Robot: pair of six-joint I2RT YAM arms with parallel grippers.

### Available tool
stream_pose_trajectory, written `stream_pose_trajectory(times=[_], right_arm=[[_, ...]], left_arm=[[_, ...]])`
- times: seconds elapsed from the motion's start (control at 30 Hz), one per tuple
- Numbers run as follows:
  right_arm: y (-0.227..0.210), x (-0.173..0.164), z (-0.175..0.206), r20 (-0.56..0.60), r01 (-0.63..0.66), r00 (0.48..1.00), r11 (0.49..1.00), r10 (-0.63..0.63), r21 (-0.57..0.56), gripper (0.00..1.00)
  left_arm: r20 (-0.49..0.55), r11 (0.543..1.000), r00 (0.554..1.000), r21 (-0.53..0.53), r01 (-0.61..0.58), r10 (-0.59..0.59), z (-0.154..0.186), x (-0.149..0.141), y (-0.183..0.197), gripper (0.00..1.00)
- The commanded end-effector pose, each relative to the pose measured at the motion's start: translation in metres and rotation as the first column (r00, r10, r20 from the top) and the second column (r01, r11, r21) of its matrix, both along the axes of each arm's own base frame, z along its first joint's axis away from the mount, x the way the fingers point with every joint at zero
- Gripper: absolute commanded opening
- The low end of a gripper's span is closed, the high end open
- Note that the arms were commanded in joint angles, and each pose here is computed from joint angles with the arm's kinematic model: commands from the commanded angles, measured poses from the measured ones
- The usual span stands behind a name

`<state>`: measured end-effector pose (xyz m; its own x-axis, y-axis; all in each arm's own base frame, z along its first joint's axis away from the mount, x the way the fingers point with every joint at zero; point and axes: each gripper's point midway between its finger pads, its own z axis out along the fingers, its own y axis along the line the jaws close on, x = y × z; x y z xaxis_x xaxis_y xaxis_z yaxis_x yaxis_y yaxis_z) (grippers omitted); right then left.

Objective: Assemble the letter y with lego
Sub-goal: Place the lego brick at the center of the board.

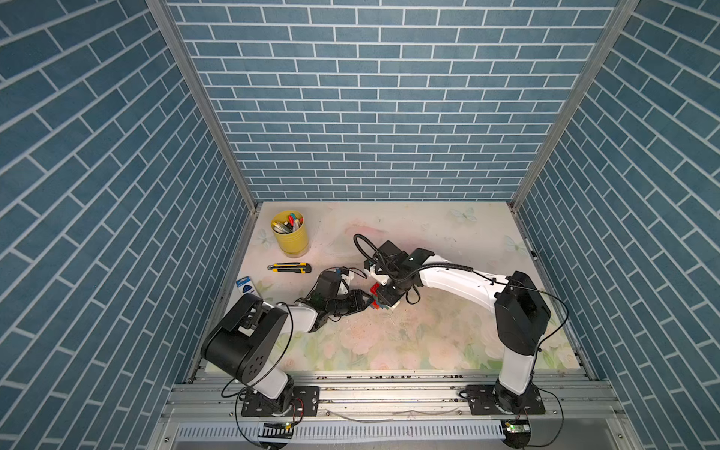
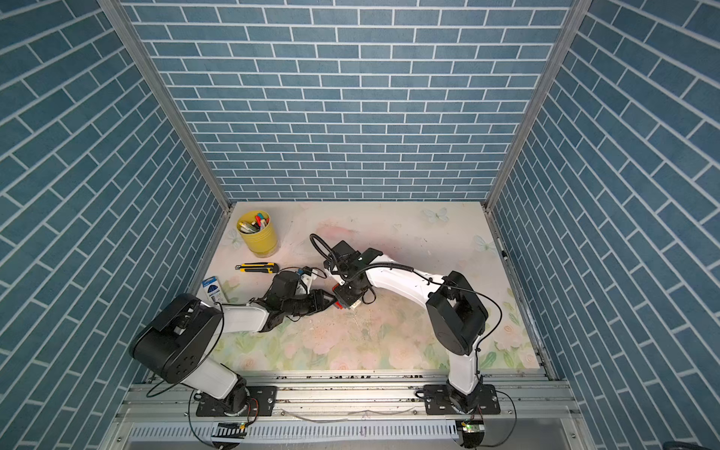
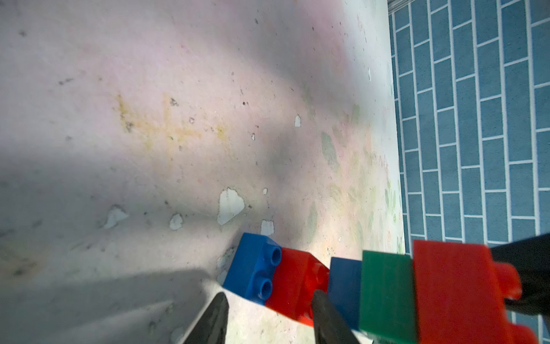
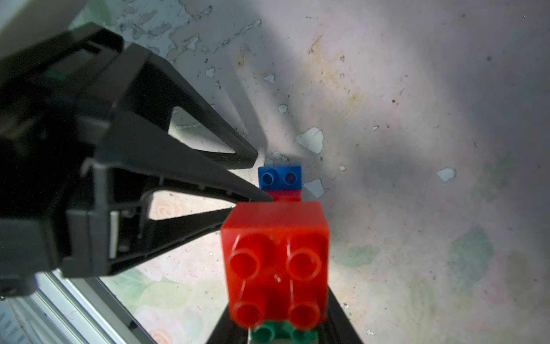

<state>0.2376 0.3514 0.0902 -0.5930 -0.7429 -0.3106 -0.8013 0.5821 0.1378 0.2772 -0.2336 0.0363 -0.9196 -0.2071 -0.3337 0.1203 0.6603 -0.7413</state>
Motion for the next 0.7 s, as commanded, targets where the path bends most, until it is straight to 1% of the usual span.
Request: stream_pose_trajectory(times=[0.0,0.37,0.67], right_arm=[[-0.0045,-0.0073,-0.0113,-0.019,-0.057,0.998,0.997,0.056,-0.059,0.29],[-0.0059,-0.0058,-0.0159,-0.008,-0.078,0.997,0.991,0.077,-0.106,0.29],[-0.0144,0.0004,-0.0183,0.037,-0.072,0.996,0.981,0.08,-0.181,0.29]], left_arm=[[-0.262,0.966,0.96,0.255,-0.034,0.103,-0.0774,-0.0523,0.0503,0.48],[-0.26,0.966,0.96,0.256,-0.038,0.107,-0.0784,-0.0532,0.0515,0.47],[-0.26,0.965,0.96,0.259,-0.04,0.109,-0.0789,-0.0534,0.0521,0.46]])
